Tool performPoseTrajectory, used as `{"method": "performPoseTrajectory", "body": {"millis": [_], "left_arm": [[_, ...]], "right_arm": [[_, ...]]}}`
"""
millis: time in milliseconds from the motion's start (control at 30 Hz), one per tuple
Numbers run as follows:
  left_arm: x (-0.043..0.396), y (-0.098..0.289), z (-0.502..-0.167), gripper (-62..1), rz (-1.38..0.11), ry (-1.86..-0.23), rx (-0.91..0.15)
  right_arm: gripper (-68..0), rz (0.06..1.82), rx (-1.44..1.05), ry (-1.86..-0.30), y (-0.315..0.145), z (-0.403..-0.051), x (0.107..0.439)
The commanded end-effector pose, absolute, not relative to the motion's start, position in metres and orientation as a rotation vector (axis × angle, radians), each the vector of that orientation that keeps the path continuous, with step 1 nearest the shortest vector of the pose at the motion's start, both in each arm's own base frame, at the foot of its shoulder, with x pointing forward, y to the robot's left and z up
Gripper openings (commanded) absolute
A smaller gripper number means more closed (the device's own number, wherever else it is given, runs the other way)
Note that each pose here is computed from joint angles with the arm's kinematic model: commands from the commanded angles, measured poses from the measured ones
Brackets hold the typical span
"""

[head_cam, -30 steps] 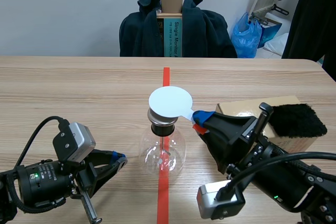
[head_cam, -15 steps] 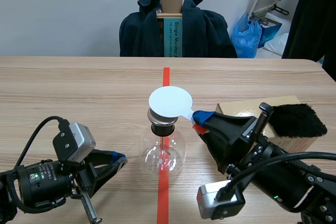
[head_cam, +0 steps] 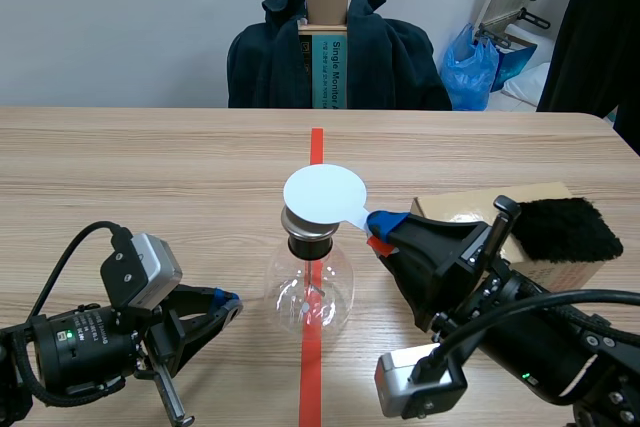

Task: Do the electroscope experiment.
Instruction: 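Hold the plate still at the electroscope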

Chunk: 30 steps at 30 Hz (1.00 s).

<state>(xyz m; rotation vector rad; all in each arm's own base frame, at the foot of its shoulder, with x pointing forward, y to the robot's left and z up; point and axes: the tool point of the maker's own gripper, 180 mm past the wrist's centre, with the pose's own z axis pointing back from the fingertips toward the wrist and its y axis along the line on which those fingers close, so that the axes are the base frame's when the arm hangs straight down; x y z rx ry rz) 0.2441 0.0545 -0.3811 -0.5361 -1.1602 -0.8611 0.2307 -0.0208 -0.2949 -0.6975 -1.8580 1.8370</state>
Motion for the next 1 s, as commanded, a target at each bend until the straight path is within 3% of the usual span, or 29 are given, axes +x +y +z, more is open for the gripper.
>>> {"method": "performPoseTrajectory", "body": {"millis": [0, 700, 967], "left_arm": [[0.249, 0.052, -0.370, -57.9, -0.861, -1.200, -0.548], [0.249, 0.052, -0.370, -57.9, -0.861, -1.200, -0.548], [0.249, 0.052, -0.370, -57.9, -0.861, -1.200, -0.548]], "right_arm": [[-66.9, 1.829, -0.741, -1.873, -0.025, -0.287, 0.236], [-66.9, 1.823, -0.748, -1.867, -0.026, -0.287, 0.237], [-66.9, 1.707, -0.870, -1.763, -0.047, -0.284, 0.258]]}}
